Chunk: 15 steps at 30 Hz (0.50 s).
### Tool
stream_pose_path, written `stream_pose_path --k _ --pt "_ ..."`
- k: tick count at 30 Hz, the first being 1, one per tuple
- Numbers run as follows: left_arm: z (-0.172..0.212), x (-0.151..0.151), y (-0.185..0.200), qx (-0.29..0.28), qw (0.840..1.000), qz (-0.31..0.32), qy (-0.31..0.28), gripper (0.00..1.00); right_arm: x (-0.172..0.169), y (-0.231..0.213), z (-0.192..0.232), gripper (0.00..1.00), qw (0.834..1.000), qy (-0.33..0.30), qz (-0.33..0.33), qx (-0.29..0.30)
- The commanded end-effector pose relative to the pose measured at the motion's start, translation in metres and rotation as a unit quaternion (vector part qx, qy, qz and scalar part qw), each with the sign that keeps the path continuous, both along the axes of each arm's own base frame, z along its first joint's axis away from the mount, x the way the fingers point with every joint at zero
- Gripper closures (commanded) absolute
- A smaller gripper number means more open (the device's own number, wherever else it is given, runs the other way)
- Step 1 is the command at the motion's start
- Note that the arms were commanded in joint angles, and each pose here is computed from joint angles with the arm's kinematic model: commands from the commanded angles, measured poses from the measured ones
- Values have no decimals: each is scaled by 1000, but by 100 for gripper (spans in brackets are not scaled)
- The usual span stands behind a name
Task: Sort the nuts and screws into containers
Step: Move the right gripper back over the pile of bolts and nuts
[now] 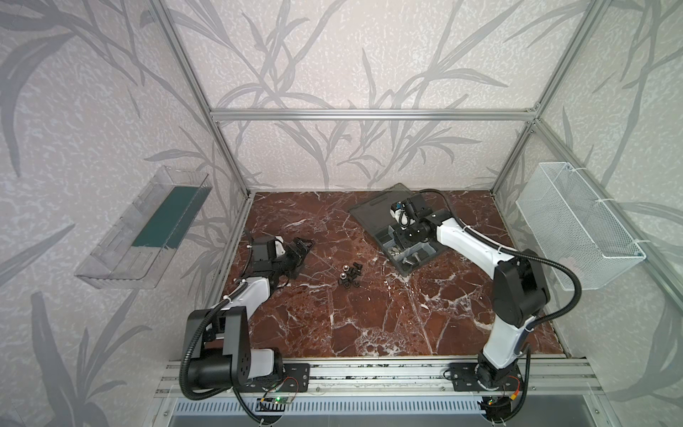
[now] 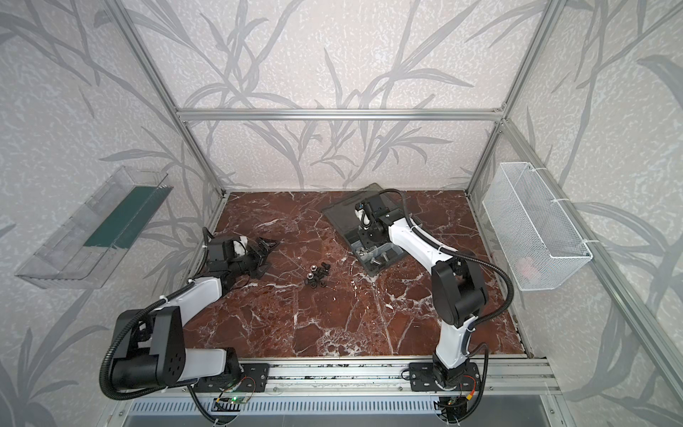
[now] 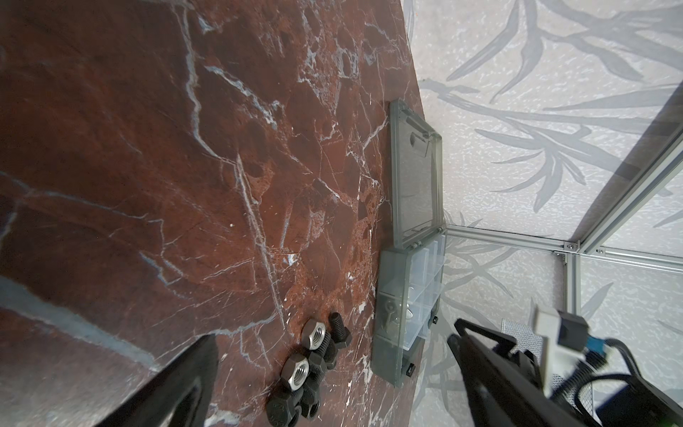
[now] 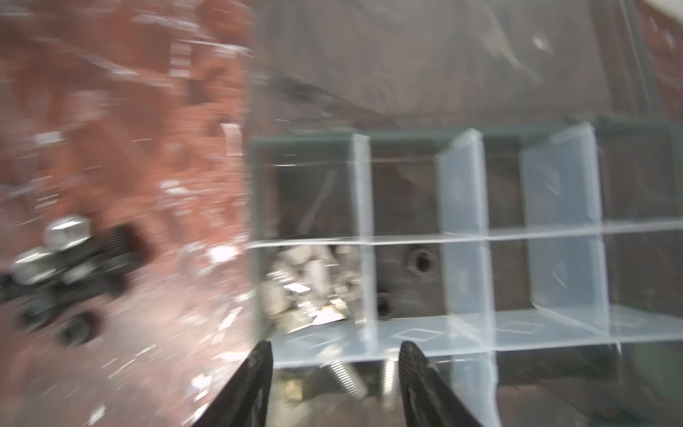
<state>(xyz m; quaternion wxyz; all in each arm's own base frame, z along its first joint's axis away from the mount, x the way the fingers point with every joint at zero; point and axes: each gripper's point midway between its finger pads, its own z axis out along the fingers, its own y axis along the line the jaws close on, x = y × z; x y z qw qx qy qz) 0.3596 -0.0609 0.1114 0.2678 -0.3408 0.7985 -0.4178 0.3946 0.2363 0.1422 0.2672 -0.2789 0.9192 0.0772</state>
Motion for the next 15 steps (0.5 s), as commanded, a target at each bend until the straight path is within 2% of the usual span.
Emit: stream_pose_path --k 1,5,9,10,15 --pt "4 -1 2 -1 1000 3 -5 1 -33 33 21 42 996 -11 79 33" --pt "4 -1 2 0 1000 4 -5 1 -69 64 17 40 991 8 117 57" --pt "3 0 1 -1 1000 2 -3 1 -95 91 -7 40 988 32 131 75" --pt "3 0 1 -2 1000 2 -3 0 -101 98 -27 40 987 51 134 68" --pt "1 0 1 -2 1000 0 -1 1 -122 120 -69 40 983 99 153 36"
